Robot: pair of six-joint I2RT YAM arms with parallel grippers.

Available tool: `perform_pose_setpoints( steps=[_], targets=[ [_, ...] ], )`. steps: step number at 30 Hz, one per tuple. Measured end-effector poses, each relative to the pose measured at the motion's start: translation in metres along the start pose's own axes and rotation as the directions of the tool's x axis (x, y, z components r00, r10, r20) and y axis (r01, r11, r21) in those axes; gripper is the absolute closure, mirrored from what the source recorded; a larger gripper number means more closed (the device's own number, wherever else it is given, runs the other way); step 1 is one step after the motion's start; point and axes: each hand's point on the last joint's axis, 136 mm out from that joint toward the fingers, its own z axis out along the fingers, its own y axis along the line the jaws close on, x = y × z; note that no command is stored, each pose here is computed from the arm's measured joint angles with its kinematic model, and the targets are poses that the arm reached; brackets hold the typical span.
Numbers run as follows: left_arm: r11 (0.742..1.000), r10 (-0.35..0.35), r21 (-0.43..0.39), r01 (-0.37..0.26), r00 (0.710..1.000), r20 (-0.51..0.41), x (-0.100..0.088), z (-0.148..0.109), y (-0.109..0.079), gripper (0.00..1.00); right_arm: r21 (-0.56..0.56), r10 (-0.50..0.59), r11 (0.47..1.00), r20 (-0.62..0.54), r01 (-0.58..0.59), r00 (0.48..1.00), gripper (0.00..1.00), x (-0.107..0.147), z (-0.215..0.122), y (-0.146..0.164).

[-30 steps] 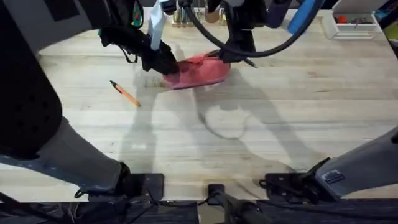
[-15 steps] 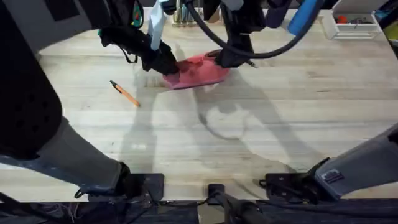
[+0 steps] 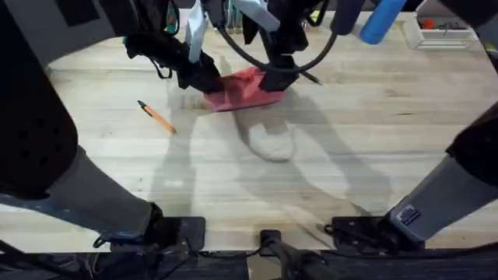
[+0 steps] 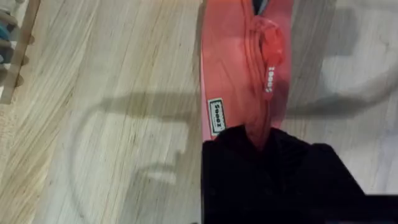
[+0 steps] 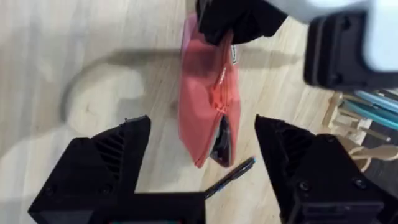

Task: Unzip the bag, pick up the pens from the table one at a time and place them inside, then zip the bag closed.

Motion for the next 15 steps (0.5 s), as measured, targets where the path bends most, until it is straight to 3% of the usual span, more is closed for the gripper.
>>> perform_pose_setpoints(
  steps=[8,15],
  targets=[
    [1.0,0.0,0.0,0.0,1.0,0.0,0.0,0.0,0.0,0.959,0.019,-0.028,0.999,0.06,0.027,0.998,0.006,0.002,0.02,-0.011],
    [1.0,0.0,0.0,0.0,1.0,0.0,0.0,0.0,0.0,0.959,0.021,-0.008,1.0,0.082,0.007,0.997,0.006,0.018,0.047,-0.012]
  ],
)
